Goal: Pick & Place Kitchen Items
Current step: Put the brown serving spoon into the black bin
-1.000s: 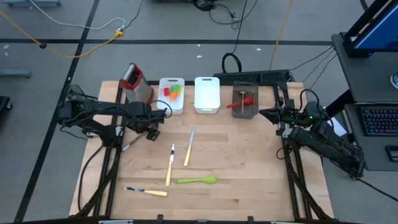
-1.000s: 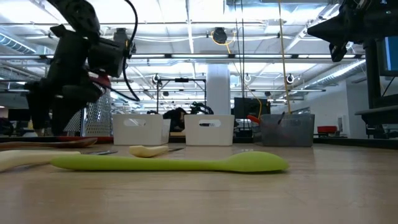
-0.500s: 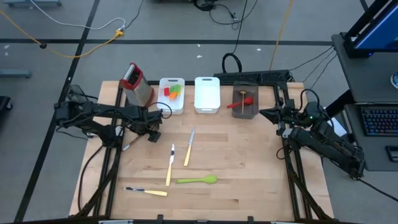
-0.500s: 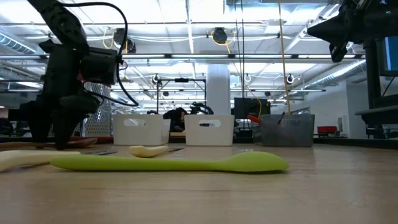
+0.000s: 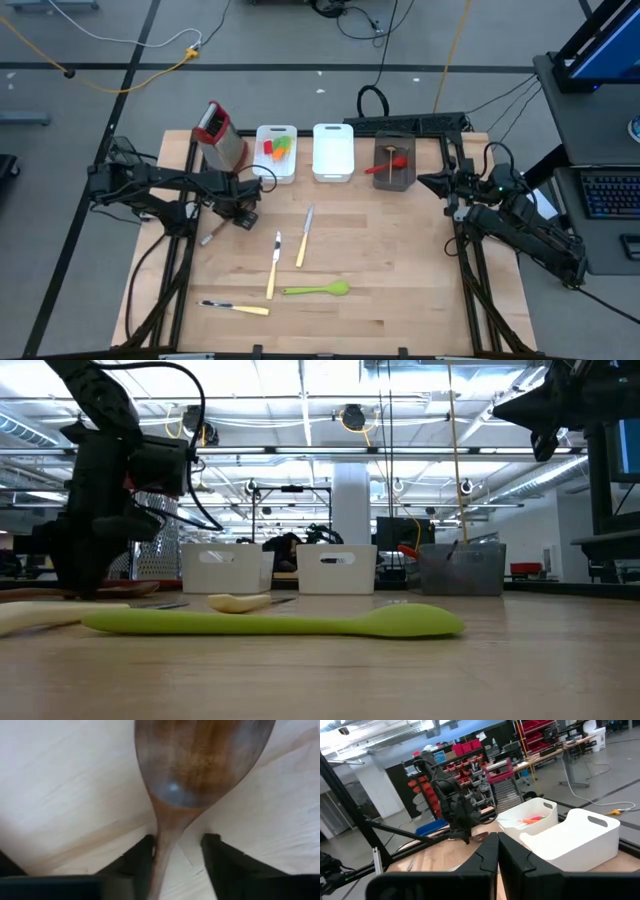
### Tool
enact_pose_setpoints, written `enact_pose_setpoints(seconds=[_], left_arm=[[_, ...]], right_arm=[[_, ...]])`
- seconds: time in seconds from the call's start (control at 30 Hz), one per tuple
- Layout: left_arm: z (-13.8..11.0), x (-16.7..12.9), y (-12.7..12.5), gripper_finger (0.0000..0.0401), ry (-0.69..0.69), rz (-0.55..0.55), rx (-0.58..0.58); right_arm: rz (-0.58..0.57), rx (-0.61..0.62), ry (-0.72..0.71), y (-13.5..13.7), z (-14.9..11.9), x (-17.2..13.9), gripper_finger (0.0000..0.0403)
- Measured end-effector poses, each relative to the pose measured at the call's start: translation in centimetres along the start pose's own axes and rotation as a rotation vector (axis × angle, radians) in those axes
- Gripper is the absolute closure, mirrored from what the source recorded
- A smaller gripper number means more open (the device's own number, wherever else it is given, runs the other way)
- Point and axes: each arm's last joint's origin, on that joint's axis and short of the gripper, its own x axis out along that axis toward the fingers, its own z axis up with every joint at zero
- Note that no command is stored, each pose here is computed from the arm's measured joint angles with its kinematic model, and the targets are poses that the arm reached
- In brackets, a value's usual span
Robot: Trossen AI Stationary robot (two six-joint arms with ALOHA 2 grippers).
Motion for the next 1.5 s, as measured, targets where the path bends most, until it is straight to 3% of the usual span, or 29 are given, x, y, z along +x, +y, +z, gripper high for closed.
enact_pose_setpoints(seconds=[0.23,0.3,0.6,0.83,1.1,1.27,1.43,1.5], left_arm=[[0.0,0.0,0.1,0.0364,-0.017,0.032,-0.044],[0.0,0.0,0.1,0.0384,-0.018,0.03,-0.053],[-0.1,-0.4,0.2,0.0384,-0.02,-0.002,-0.055],[0.1,-2.5,-0.5,0.0384,-0.097,-0.147,-0.044],[-0.4,-3.5,-0.1,0.0384,-0.11,-0.208,-0.07],[-0.4,-4.7,-0.6,0.0383,-0.122,-0.387,-0.067],[0.7,-6.9,-2.3,0.0384,-0.29,-0.665,-0.066],[1.2,-8.1,-3.2,0.0384,-0.377,-0.803,-0.061]], right_arm=[[0.0,0.0,0.0,0.0,0.0,0.0,0.0399],[0.0,0.0,0.0,0.0,0.0,0.0,0.0399],[0.003,-0.003,-0.006,0.0,0.1,0.0,0.0399],[0.008,0.016,-0.017,0.1,0.2,0.0,0.0399],[0.012,0.044,-0.017,0.1,0.2,0.0,0.0399],[0.011,0.126,-0.017,0.1,0.2,0.0,0.0399],[0.024,0.261,-0.021,-0.4,-0.7,0.5,0.0399],[0.087,0.309,-0.043,-0.8,-1.3,0.9,0.0399]])
